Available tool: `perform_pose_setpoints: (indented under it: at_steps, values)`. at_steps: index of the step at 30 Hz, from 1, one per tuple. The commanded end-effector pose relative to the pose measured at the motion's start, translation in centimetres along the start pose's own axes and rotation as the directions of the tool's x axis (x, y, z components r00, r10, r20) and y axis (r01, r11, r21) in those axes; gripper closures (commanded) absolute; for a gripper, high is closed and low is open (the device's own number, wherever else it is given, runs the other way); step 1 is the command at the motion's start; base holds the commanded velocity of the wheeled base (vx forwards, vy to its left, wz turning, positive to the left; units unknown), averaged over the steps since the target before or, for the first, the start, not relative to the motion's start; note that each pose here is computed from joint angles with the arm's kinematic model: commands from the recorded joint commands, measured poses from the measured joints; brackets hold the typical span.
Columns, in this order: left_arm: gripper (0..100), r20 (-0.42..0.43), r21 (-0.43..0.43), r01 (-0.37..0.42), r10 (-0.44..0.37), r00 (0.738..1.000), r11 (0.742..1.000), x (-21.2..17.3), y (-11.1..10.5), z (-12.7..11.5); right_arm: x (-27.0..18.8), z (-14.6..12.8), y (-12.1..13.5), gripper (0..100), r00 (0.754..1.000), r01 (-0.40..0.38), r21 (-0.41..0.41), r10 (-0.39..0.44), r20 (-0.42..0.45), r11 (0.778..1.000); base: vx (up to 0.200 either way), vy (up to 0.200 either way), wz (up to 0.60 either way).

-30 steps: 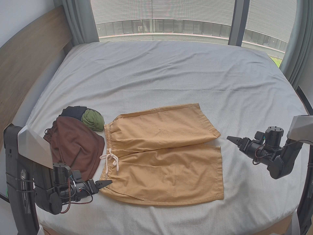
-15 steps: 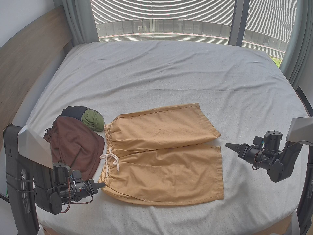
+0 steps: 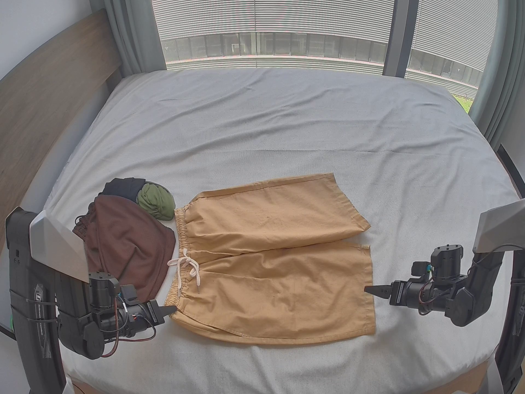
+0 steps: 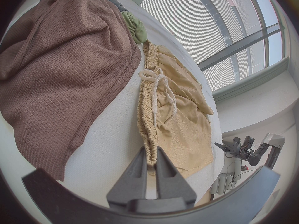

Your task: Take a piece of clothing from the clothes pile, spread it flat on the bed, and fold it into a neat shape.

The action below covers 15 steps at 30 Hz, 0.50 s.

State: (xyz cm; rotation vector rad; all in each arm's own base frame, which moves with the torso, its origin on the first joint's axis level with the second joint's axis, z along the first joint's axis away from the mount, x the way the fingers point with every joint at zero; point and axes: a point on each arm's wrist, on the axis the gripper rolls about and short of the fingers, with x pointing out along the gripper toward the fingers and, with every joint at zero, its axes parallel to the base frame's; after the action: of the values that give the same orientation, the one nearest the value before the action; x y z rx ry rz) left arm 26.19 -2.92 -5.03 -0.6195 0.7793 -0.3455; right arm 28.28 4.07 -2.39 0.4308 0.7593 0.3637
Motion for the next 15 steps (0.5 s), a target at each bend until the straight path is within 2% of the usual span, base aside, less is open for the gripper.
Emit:
perform_pose_setpoints:
  at_steps: [1, 15]
  values:
    - [100, 0.0, -0.001, 0.0, 0.0, 1.0, 1.0, 0.0, 0.0, 0.0, -0.2, -1.0, 0.3, 0, 0.999, 0.003, 0.005, -0.002, -0.05, 1.0, 0.0, 0.0, 0.0]
    - [100, 0.0, -0.001, 0.0, 0.0, 1.0, 1.0, 0.0, 0.0, 0.0, -0.4, -4.1, 0.9, 0, 0.984, 0.008, 0.014, -0.006, -0.177, 1.0, 0.0, 0.0, 0.0]
